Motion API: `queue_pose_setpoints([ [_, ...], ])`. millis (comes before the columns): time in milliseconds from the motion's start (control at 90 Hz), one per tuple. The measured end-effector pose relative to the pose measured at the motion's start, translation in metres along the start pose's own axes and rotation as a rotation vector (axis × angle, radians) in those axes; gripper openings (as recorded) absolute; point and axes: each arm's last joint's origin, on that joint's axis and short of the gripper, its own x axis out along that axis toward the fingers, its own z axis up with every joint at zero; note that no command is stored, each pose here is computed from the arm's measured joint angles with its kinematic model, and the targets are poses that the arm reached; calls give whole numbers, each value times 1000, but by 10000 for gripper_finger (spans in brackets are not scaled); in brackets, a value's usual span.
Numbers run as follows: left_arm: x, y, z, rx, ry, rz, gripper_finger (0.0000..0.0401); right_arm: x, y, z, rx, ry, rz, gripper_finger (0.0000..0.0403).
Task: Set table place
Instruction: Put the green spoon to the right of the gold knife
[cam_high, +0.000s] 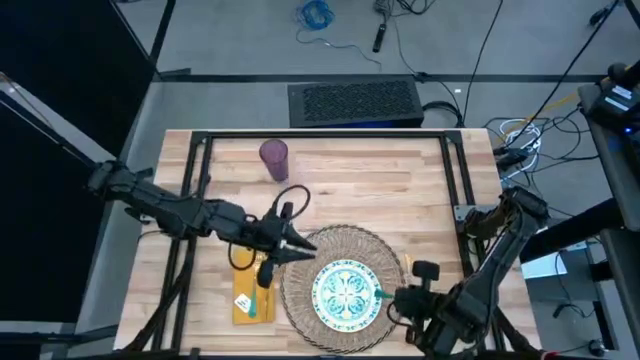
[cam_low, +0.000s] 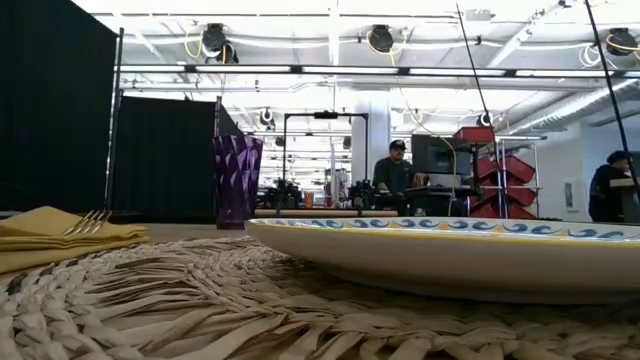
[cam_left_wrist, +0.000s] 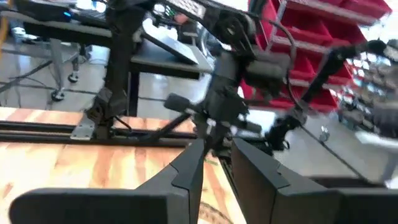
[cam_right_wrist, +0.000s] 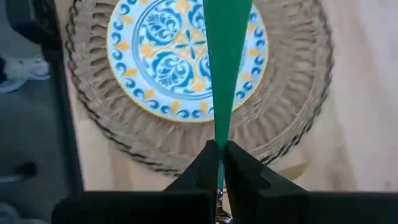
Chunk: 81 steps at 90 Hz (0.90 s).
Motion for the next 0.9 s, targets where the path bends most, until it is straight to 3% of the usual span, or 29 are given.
queue_pose_setpoints([
  [244,0,-4,-3,4,21,-11,68,-5,12,-13,-588,11,77,0],
  [444,0,1,-1,1,15,5,68,2,11,-23,-901,137,183,0],
  [678,0,11,1,-3,5,39,68,42,-5,-51,-1318,351,273,0],
  [900,0,17,3,-9,-14,114,68,60,-16,-67,-1617,382,309,0],
])
